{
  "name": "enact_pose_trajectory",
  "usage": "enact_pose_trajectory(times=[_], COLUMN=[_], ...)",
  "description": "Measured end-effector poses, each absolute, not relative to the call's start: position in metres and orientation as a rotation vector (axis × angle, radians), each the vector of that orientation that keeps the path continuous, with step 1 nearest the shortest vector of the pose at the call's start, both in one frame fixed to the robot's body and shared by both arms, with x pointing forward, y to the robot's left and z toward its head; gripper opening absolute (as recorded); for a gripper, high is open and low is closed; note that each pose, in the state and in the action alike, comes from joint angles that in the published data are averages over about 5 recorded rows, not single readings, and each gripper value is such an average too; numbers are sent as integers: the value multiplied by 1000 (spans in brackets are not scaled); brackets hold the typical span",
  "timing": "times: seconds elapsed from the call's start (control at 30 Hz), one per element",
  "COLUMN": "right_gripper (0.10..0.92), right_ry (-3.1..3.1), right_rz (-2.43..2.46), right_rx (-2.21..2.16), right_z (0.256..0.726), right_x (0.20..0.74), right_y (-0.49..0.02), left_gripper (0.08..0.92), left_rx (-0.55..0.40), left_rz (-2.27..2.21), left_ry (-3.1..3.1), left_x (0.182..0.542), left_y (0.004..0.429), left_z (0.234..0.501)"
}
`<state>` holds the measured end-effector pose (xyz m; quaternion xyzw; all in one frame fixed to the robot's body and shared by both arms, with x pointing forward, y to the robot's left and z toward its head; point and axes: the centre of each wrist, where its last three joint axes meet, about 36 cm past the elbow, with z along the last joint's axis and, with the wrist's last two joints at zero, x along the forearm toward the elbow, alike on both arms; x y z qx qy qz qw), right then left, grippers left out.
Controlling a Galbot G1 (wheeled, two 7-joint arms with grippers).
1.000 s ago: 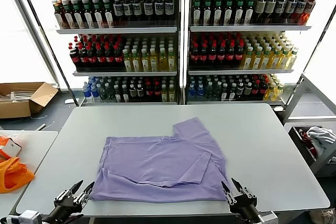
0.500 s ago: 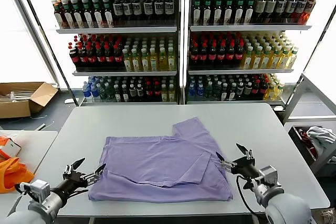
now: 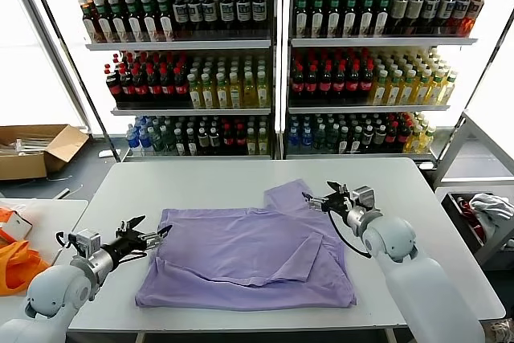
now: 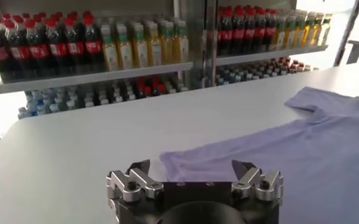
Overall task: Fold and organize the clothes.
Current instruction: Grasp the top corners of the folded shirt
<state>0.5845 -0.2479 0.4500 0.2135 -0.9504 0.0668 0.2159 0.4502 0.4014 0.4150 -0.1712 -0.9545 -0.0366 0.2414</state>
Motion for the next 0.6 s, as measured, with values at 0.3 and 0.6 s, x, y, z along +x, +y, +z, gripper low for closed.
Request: enact_pose_trajectory(times=[0.3,0.6], right_gripper=[823,812], right_ry=[-2566,-2514], right_rz=[202,196], right_rx=[559,525], right_z=[429,415], right_x=[624,644], right_y=[-237,-230], left_gripper=[823,788], left_rx=[-464,-472], left_rz=[-104,-128], left_ry=[-2585,-2558], left_x=[489,508], left_y=[404,406], left_z=[401,392])
